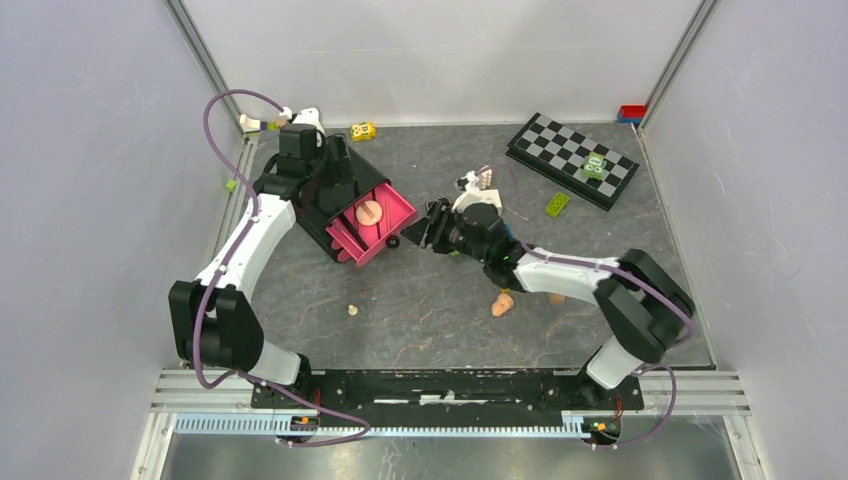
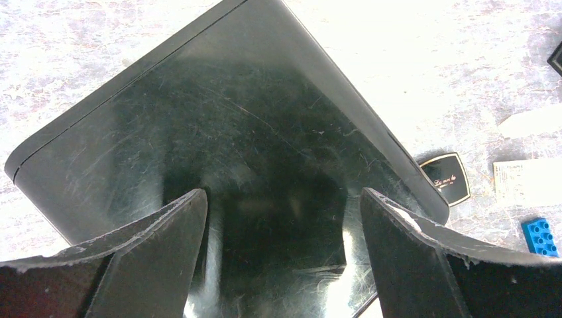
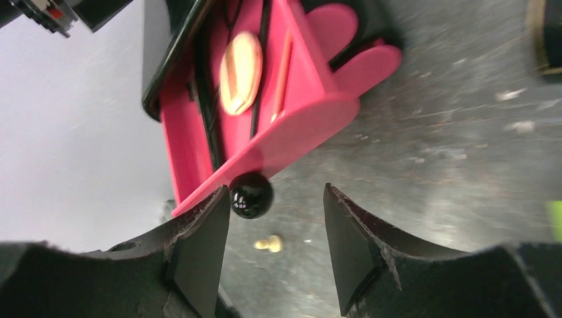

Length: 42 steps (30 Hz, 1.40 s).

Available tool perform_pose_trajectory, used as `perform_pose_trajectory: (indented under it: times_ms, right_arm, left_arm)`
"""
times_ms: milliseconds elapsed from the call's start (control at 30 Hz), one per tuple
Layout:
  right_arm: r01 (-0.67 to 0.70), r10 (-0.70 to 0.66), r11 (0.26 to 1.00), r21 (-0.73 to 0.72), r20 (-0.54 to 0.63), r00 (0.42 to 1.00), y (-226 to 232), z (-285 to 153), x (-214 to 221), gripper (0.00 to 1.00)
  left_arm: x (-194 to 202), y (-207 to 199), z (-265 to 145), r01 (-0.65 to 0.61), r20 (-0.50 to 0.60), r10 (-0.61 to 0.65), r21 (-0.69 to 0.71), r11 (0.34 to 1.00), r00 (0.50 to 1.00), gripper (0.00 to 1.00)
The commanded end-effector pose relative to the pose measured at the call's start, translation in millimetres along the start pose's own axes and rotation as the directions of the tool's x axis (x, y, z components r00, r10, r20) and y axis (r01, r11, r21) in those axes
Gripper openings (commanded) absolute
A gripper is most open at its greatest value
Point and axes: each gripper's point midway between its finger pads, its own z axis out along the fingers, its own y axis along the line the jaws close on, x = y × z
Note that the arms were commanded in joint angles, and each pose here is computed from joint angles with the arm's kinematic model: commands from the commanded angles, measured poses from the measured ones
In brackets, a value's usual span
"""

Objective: Organize the makeup
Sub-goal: Open the drawer in the storage box, then pick up the makeup tool from the center of the board.

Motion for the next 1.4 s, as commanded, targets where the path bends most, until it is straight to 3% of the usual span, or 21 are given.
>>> perform_pose_trajectory:
  times_ms: [0, 233, 433, 533, 833, 1367]
  right_arm:
    - [0.233, -0.237, 0.945, 0.23, -0.008, 0.971, -38.1, -42.1, -27.6, 0.6]
    - [0.443, -0.419, 0.669, 0.597, -0.188, 0.888, -122.8, -141.3, -39.4, 0.66]
    - [0.478, -0.421, 0.521, 0.708, -0.274, 0.865, -157.2, -201.6, -34.2, 0.75]
    - [0.429, -0.366, 0.528, 0.733, -0.259, 0.894, -165.9, -214.1, -22.6, 0.78]
    - [0.25, -0.18, 0.646, 0.721, -0.174, 0.968, -177.8, -211.7, 20.9, 0.8]
    - [0.174, -0.07, 0.728, 0.663, -0.18, 0.981, -177.0, -196.2, 49.4, 0.78]
  left_arm:
    - [38.3, 10.6, -6.2, -0.042, -0.149, 0.037, -0.032, 0.999, 0.988, 0.92]
    - [28.5, 8.2, -20.7, -0.039, -0.116, 0.037, -0.018, 0.999, 0.993, 0.92]
    - [25.7, 6.8, -32.4, -0.036, -0.113, 0.035, -0.009, 0.999, 0.993, 0.93]
    - [28.3, 10.2, -34.6, -0.041, -0.107, 0.038, -0.02, 0.999, 0.994, 0.93]
    - [27.6, 16.5, -49.2, -0.08, -0.069, 0.076, -0.054, 0.995, 0.995, 0.94]
    - [30.1, 18.6, -49.3, -0.113, -0.071, 0.107, -0.084, 0.99, 0.992, 0.94]
